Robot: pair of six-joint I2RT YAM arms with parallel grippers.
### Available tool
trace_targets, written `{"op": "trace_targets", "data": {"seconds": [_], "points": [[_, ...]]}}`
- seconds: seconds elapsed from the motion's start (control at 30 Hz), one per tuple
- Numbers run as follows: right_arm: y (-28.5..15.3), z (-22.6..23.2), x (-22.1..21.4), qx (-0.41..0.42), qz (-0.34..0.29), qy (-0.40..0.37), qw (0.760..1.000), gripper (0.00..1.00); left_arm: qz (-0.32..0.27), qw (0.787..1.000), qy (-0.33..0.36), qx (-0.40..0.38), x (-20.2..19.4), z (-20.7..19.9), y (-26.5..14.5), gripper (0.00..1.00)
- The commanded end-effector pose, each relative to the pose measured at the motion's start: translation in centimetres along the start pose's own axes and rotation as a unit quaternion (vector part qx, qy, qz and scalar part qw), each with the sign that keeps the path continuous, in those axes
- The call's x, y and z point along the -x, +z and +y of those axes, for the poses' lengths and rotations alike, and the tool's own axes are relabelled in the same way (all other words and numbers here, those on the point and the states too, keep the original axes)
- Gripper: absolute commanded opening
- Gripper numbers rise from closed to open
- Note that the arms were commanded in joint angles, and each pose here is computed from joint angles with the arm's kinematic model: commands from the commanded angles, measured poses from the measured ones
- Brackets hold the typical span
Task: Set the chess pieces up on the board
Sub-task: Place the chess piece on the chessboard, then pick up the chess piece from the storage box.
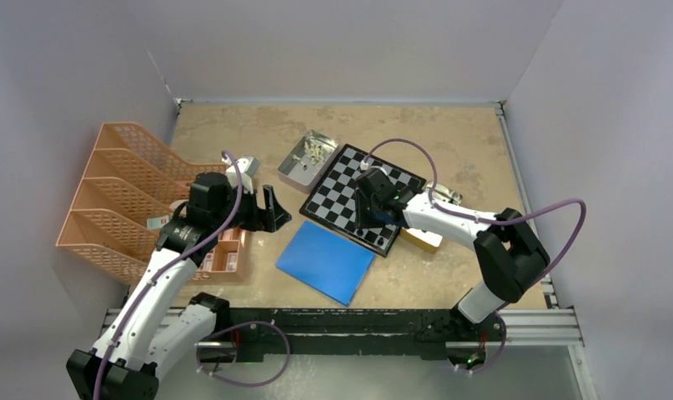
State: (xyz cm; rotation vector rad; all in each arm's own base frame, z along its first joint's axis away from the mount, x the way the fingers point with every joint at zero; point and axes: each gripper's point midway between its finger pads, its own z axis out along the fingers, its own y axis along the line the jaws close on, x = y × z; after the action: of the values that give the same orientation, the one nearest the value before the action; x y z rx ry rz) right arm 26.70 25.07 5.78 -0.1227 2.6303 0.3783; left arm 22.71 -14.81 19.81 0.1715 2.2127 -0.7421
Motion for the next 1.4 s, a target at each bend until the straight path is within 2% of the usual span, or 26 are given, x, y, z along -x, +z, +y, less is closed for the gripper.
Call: {"op": "trace_targets", "data": {"seconds": [0.0, 0.17, 0.43, 0.53, 0.67, 0.97, 1.2, 1.37], "points": [[-1.5, 1.2, 2.4, 0.008, -0.036, 0.009, 0.999, 0.38, -0.018, 1.000, 0.009, -0.006, 0.9, -0.5, -0.3, 0.81], [-3.2, 0.2, 3.7, -0.026, -0.065, 0.049, 0.996, 0.50, -0.018, 1.000, 0.010, -0.008, 0.9, -0.5, -0.3, 0.81], [-6.9, -3.4, 7.7, -0.058, -0.164, 0.099, 0.980, 0.53, -0.019, 1.000, 0.011, -0.010, 0.9, -0.6, -0.4, 0.81], [-7.6, -7.3, 9.1, -0.076, -0.176, 0.136, 0.972, 0.51, -0.021, 1.000, 0.013, -0.011, 1.0, -0.6, -0.3, 0.81], [-7.7, -12.7, 9.1, -0.140, -0.178, 0.179, 0.958, 0.47, -0.016, 1.000, 0.012, -0.012, 0.9, -0.7, -0.2, 0.81], [-6.8, -20.4, 7.7, -0.213, -0.194, 0.266, 0.920, 0.41, -0.019, 1.000, 0.013, -0.014, 0.9, -0.8, -0.4, 0.81], [-4.2, -22.7, 6.9, -0.220, -0.176, 0.295, 0.913, 0.38, -0.020, 1.000, 0.015, -0.016, 1.0, -0.8, -0.4, 0.81], [-3.4, -23.0, 7.8, -0.211, -0.193, 0.296, 0.911, 0.32, -0.020, 1.000, 0.015, -0.017, 0.9, -0.9, -0.4, 0.81]]}}
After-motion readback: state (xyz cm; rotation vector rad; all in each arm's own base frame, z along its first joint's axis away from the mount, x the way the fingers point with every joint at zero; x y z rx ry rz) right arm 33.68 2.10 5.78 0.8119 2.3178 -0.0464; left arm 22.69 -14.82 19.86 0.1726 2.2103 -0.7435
